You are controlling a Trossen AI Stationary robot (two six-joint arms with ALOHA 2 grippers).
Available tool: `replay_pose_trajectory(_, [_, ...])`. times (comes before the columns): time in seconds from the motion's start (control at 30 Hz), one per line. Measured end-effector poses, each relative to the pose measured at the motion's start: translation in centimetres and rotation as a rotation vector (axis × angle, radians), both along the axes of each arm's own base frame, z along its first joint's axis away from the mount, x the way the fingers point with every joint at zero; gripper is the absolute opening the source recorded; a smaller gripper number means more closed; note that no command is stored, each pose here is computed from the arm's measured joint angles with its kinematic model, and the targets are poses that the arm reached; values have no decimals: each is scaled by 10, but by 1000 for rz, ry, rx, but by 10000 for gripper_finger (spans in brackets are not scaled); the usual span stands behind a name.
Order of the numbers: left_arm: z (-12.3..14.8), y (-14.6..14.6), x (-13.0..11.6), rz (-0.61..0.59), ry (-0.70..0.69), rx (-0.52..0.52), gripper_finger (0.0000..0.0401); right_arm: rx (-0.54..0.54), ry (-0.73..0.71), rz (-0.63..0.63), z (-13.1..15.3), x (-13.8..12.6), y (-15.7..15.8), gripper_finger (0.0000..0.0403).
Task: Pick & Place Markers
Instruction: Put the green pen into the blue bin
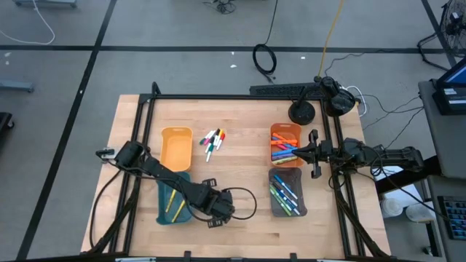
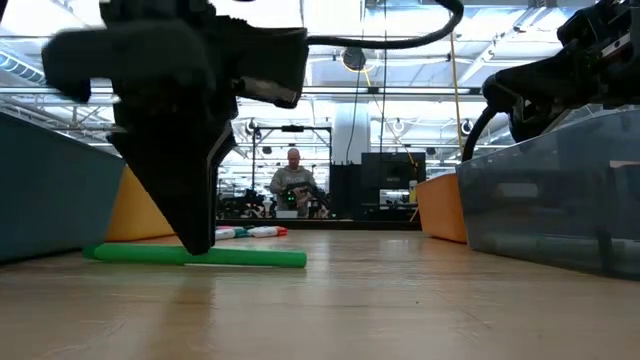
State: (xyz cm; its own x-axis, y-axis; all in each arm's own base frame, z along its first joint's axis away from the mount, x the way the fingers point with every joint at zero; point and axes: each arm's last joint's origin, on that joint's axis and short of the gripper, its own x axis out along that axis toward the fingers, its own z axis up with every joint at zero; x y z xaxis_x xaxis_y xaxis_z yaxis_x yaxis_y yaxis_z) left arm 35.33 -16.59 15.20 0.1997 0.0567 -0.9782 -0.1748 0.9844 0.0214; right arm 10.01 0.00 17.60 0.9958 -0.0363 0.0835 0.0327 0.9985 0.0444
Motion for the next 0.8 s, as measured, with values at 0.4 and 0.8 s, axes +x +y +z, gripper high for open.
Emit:
replay_pose_trajectory(0.4, [-22, 5, -11, -14, 3, -3, 93, 0, 0, 0, 0, 0, 0, 4])
replay_pose_trajectory(0.8, [-24, 5, -10, -12, -14, -7, 92, 0, 0, 0, 0, 0, 0, 4])
